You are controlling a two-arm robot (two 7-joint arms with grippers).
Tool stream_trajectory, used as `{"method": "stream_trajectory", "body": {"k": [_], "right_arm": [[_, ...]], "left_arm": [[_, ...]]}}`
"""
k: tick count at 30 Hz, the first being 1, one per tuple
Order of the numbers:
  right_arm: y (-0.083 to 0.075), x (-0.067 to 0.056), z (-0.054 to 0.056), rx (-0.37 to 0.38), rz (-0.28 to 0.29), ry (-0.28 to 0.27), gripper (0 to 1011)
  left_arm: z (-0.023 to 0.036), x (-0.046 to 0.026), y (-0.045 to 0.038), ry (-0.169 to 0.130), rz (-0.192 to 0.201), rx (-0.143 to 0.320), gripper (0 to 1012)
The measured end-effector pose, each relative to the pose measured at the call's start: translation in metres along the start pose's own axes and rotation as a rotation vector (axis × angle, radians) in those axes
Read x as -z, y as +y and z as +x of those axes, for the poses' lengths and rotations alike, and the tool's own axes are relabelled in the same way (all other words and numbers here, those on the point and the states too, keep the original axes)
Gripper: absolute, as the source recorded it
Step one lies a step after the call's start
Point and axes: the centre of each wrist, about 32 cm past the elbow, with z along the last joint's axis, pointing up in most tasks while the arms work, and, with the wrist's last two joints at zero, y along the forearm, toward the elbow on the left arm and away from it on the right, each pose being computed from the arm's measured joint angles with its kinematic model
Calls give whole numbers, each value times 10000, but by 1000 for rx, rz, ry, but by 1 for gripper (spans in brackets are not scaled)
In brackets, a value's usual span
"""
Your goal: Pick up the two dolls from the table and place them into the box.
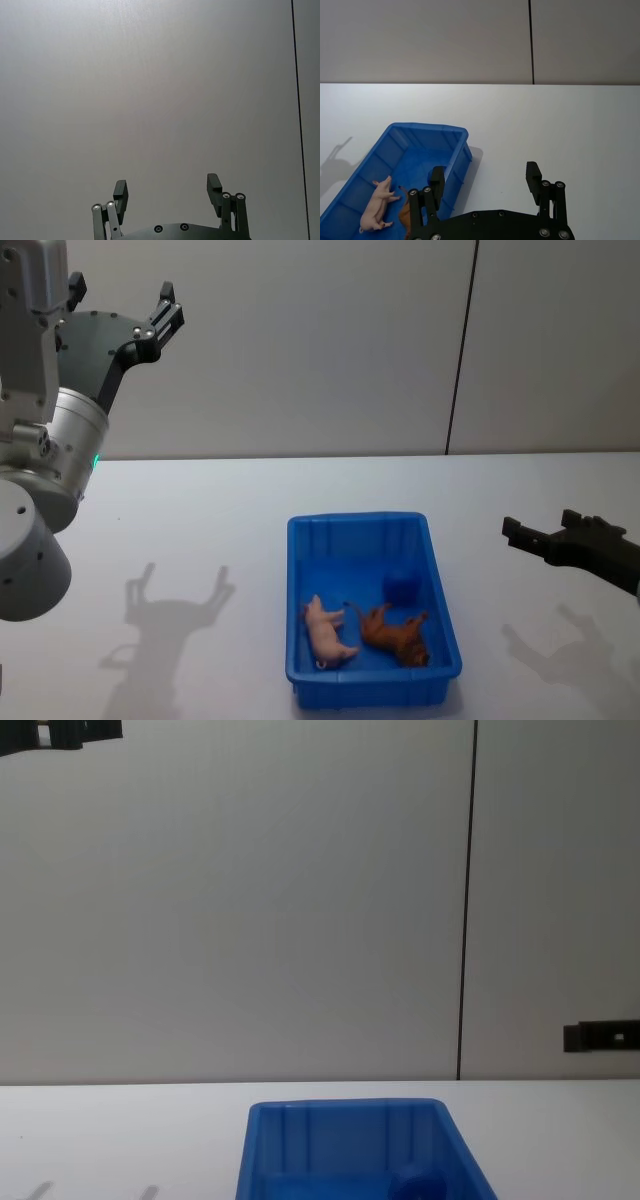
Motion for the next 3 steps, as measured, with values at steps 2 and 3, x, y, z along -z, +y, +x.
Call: {"method": "stream_trajectory", "body": {"k": [2,3], "right_arm": [[0,0,0,0,0,0,1001],[0,0,0,0,0,0,1001]], "left_arm": [[0,0,0,0,0,0,1001],[0,0,0,0,0,0,1001]]}}
